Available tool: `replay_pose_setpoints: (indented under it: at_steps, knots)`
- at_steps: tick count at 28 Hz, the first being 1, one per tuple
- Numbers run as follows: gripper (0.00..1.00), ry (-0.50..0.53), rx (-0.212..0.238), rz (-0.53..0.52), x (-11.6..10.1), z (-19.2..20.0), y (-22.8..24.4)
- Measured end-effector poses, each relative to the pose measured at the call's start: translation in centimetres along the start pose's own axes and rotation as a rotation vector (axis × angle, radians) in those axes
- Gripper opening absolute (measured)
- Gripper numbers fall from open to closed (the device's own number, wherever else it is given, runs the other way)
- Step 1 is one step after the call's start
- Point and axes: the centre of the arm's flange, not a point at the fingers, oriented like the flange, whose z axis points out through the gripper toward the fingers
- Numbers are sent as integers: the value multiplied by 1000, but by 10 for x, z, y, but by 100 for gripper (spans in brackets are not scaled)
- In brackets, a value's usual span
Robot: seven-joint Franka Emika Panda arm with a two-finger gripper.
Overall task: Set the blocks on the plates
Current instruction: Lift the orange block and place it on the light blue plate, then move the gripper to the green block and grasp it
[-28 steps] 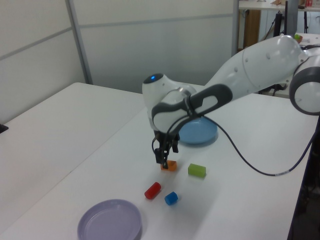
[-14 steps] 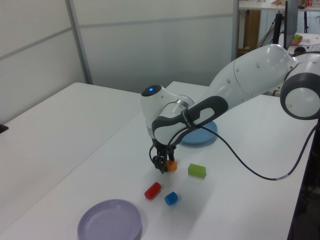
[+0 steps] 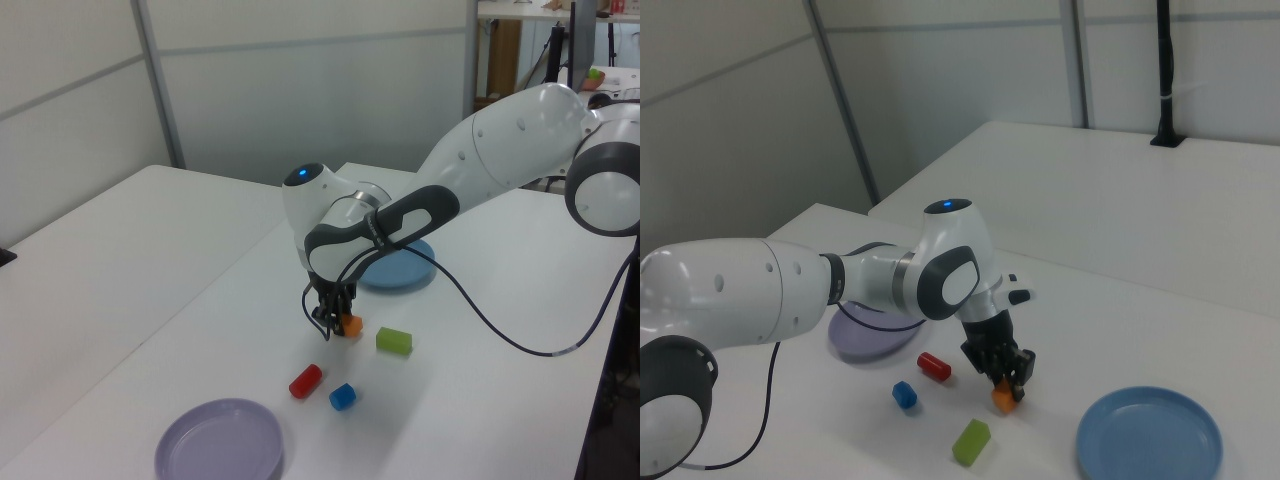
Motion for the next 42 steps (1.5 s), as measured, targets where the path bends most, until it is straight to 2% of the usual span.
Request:
replay_pose_setpoints:
  at_steps: [5,10,12,18,25,32,35,40,42]
  knots:
    - [33,55,-6,51,6,-29,34]
    - [33,101,-30,152,5,-52,108]
    - [33,98,-39,177,-3,-49,147]
    - [33,111,-52,229,-20,-18,226]
    - [33,119,-52,240,-16,30,239]
    - [34,129,-40,237,-10,28,230]
    - [43,137,-23,251,-9,26,230]
    - [67,156,-11,262,-5,16,227]
    - [71,165,-9,266,-4,11,225]
